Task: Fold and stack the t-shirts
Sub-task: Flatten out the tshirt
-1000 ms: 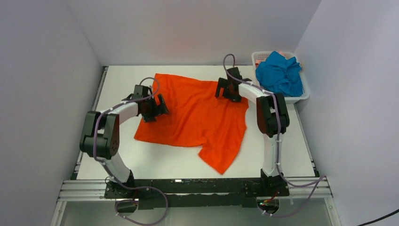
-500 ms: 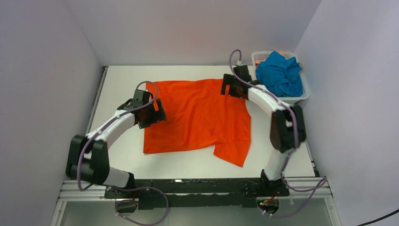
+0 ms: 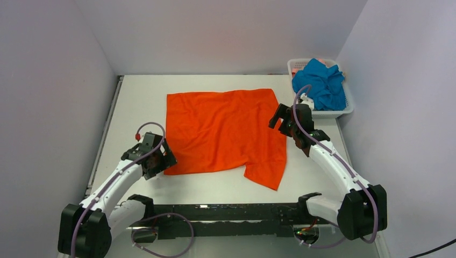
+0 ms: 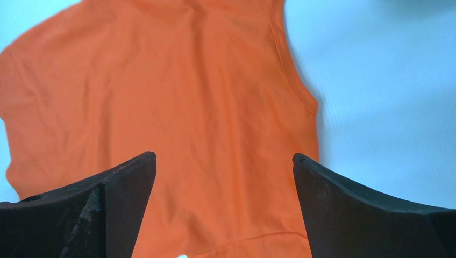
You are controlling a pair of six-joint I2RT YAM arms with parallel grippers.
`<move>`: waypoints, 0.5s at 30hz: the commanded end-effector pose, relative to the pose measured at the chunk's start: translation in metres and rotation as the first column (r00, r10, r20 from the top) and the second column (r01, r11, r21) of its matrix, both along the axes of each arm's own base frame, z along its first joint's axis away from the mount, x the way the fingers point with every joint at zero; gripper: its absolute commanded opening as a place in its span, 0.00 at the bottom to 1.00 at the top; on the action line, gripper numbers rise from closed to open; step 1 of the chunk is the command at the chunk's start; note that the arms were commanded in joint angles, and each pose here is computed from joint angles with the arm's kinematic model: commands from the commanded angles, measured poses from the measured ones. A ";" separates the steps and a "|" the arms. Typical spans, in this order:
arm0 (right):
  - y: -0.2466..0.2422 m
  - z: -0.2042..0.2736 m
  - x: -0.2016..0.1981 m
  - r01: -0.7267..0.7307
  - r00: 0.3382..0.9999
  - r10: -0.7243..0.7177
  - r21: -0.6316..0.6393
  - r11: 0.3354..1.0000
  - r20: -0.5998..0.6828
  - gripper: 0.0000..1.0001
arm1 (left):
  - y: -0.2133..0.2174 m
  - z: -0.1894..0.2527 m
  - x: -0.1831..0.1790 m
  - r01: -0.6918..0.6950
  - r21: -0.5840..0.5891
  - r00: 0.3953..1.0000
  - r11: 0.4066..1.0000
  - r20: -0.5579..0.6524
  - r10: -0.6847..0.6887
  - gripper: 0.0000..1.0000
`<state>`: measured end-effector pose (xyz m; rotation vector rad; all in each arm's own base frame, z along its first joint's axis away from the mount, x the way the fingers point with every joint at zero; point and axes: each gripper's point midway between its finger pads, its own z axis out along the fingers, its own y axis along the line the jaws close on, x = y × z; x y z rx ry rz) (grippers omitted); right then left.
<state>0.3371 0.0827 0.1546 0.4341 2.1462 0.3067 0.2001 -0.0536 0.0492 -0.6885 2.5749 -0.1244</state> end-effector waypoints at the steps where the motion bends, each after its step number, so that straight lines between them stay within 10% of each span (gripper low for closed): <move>1: 0.000 -0.002 -0.010 -0.011 0.999 0.010 -0.004 1.000 -0.036 1.00 | 0.001 -0.009 -0.009 -0.086 -0.031 0.996 0.996 -0.011 0.086 0.94; 15: -0.002 -0.031 -0.033 -0.025 0.987 0.022 -0.016 1.000 -0.160 0.99 | 0.003 -0.039 0.001 -0.135 -0.014 0.990 0.991 -0.037 0.134 0.55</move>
